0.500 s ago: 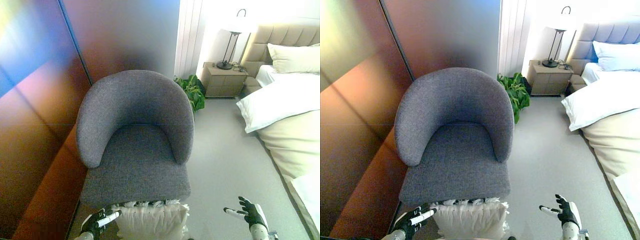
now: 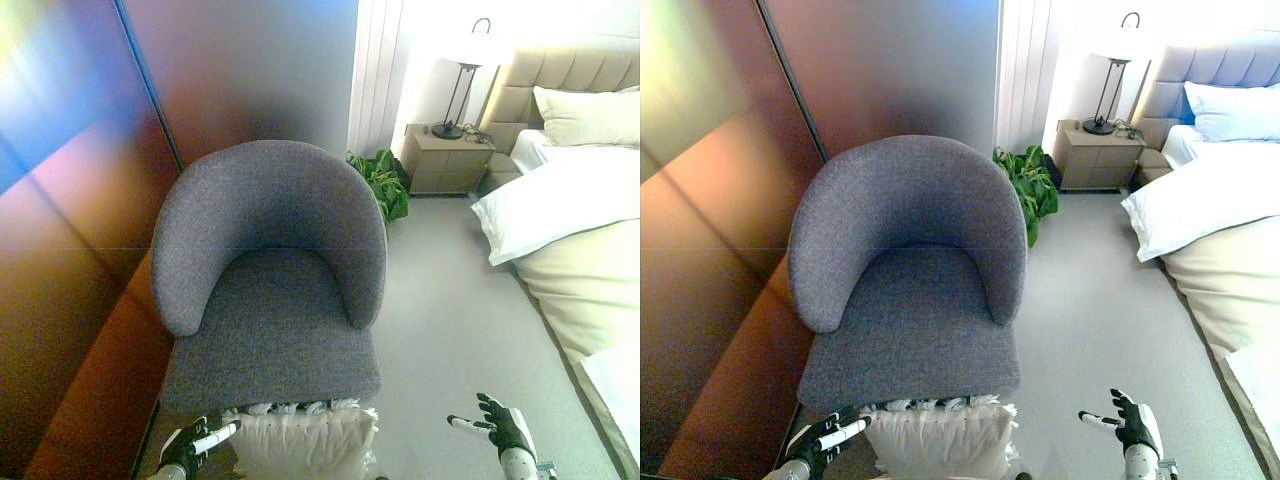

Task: Pick up the pillow and put it on the sofa.

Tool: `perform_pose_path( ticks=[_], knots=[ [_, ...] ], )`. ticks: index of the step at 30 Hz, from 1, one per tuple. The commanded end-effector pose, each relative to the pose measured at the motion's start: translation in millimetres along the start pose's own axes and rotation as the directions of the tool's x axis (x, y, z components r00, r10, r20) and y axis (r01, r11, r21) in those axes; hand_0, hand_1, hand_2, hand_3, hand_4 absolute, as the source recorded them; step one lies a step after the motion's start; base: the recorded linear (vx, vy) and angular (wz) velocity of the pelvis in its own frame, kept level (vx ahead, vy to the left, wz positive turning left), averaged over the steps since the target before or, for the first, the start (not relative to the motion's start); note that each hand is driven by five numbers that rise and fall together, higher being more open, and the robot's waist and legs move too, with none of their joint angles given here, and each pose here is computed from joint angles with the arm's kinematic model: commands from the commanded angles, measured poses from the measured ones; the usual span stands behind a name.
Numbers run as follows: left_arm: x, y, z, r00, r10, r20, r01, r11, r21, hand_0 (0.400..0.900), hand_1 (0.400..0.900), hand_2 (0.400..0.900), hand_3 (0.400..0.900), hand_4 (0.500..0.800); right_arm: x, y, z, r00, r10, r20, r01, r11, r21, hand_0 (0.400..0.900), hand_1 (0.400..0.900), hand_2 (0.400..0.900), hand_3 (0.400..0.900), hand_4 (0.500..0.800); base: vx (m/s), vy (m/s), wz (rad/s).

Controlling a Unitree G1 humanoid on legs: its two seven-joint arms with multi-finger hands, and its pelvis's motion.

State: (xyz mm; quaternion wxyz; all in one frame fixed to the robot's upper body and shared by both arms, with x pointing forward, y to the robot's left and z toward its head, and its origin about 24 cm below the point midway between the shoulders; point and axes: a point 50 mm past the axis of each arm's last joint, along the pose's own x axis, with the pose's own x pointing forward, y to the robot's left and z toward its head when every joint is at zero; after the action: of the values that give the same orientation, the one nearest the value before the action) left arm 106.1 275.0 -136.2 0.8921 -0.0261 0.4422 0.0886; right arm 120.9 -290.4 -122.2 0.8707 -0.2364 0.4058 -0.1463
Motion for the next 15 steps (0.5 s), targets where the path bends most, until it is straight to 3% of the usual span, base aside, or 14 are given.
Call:
perform_pose_path(
  ticks=[1, 10, 15],
  knots=[
    [6.9, 6.8, 37.2, 0.989, 0.025, 0.146, -0.030, 0.999, 0.030, 0.900, 0.900, 0.900, 0.900, 0.800, 14.7, -25.7, 34.6, 0.987, -0.107, 0.116, 0.100, 0.993, 0.068, 0.900, 0.900, 0.900, 0.900, 0.800, 0.000, 0.000, 0.00],
    [2.9, 19.4, 23.5, 0.991, 0.116, 0.068, -0.120, 0.991, 0.056, 0.900, 0.900, 0.900, 0.900, 0.800, 13.7, -27.0, 34.8, 0.986, -0.110, 0.129, 0.105, 0.994, 0.044, 0.900, 0.900, 0.900, 0.900, 0.800, 0.059, 0.003, 0.02],
    [10.0, 25.4, 57.4, 0.981, 0.143, 0.129, -0.146, 0.989, 0.018, 0.900, 0.900, 0.900, 0.900, 0.800, 21.9, -44.8, 76.4, 0.952, -0.176, 0.250, 0.158, 0.983, 0.091, 0.900, 0.900, 0.900, 0.900, 0.800, -0.192, 0.016, 0.03]
  ],
)
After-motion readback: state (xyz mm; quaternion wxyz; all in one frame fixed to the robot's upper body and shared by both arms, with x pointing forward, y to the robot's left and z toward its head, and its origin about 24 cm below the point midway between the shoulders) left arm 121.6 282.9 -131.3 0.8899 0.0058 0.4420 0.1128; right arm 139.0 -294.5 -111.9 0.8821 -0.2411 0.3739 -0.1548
